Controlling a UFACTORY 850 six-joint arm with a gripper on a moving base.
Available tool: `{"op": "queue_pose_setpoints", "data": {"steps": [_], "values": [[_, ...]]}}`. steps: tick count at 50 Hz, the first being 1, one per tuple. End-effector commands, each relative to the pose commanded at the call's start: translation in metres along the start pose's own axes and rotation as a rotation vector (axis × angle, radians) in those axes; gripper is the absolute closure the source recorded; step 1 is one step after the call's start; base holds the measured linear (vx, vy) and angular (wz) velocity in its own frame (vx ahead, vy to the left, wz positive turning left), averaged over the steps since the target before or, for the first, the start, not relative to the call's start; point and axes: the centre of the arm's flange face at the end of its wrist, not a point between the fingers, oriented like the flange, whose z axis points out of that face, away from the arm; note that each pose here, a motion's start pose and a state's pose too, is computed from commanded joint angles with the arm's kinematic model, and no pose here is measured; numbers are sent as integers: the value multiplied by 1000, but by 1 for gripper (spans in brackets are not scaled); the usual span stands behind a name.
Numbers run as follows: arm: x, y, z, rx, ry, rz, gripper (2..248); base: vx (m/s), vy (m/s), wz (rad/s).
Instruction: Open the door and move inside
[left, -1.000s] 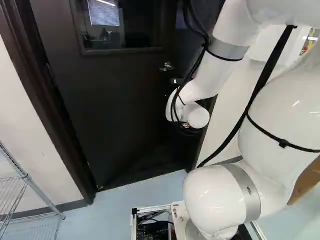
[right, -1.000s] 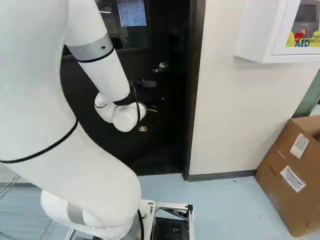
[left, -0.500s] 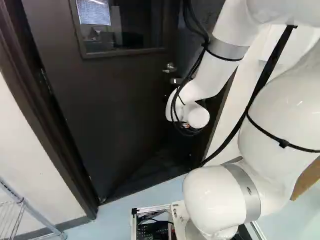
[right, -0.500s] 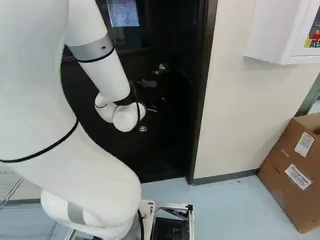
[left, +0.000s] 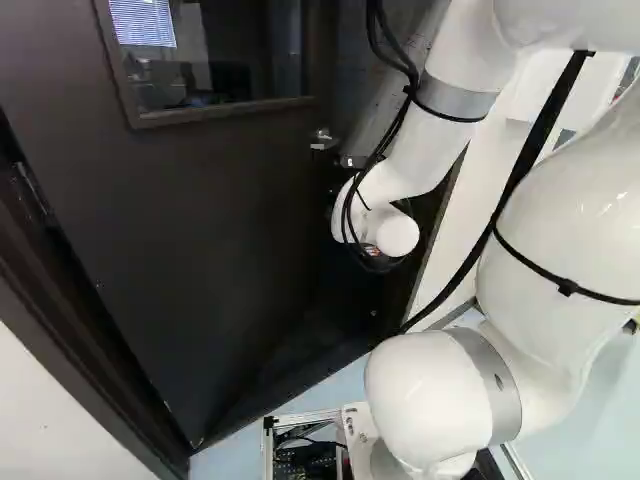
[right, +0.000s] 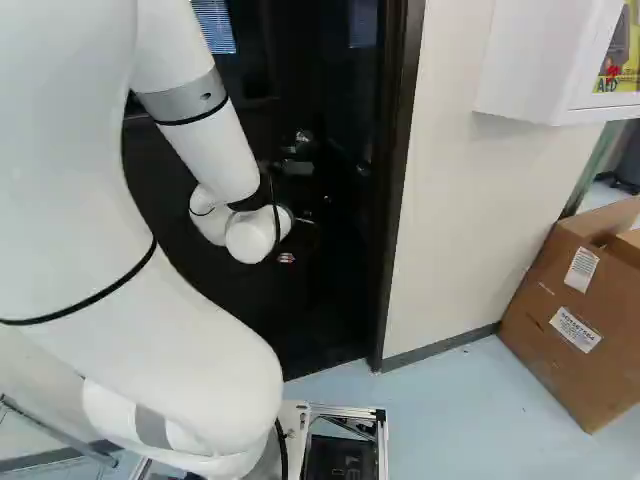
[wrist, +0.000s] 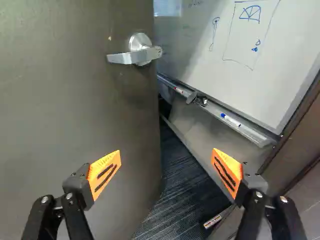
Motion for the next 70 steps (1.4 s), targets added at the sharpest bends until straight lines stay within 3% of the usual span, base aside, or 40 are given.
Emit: {"op": "queue_pose_setpoints", "data": {"steps": [10,70], "values": [[0,0,0,0,0,0,3,79,38,-228],[2,0,7,0,0,0,3,18,12,-6]]}}
